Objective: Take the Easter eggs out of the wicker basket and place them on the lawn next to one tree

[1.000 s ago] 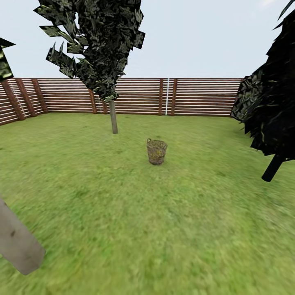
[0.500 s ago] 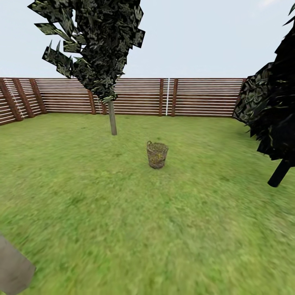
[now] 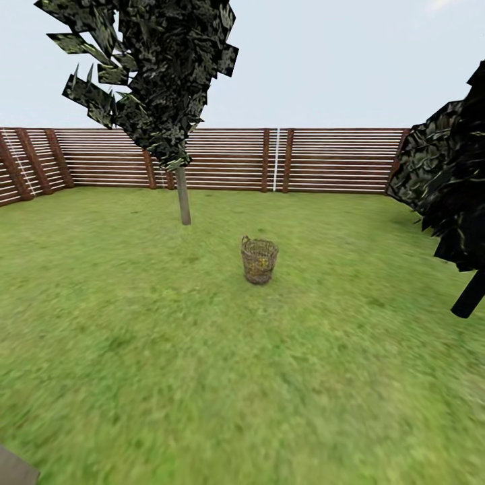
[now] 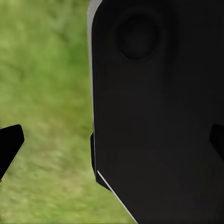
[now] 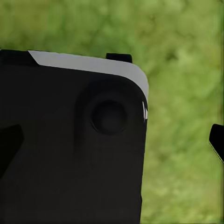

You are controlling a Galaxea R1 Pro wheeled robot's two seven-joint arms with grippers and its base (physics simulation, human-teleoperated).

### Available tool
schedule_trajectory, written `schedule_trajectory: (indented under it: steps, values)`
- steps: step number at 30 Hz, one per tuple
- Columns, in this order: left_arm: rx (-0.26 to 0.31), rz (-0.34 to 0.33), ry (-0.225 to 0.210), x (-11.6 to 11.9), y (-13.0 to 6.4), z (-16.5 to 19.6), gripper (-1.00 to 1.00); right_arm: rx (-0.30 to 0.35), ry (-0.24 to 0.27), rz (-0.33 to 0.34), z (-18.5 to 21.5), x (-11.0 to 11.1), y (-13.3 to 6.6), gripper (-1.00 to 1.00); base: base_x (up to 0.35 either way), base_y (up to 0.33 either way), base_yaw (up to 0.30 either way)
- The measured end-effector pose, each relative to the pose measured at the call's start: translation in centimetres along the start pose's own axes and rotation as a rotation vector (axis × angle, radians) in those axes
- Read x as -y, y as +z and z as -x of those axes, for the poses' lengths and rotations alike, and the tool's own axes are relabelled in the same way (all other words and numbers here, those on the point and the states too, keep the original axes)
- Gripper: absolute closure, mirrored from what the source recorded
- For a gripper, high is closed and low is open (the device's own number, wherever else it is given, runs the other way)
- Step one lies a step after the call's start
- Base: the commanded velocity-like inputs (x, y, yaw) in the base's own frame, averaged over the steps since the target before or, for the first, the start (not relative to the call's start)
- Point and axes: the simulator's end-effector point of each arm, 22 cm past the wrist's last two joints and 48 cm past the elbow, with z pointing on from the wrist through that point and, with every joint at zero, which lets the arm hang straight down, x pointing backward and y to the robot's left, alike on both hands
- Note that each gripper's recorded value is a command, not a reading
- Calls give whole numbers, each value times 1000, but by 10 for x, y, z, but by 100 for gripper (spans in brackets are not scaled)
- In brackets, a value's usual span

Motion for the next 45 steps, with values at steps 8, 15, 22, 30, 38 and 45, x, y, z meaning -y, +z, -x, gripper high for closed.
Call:
schedule_trajectory:
  steps: [8,15,22,30,38,45]
  values:
    - [0,1,-1,-1,0,0,-100,-3,0,0,-1,0,0,-100,316,0,0]
    - [0,1,-1,-1,0,0,-100,-1,0,0,0,0,0,-100,315,0,0]
    - [0,0,-1,0,0,0,-100,2,6,-1,1,0,0,-100,315,0,0]
    - [0,0,-1,0,0,0,-100,2,16,0,1,0,0,-100,315,0,-90]
    - [0,0,-1,0,0,0,-100,5,19,-2,2,1,0,-100,316,0,-240]
    - [0,1,-1,-1,0,0,-100,20,7,-5,8,5,1,-100,316,0,-26]
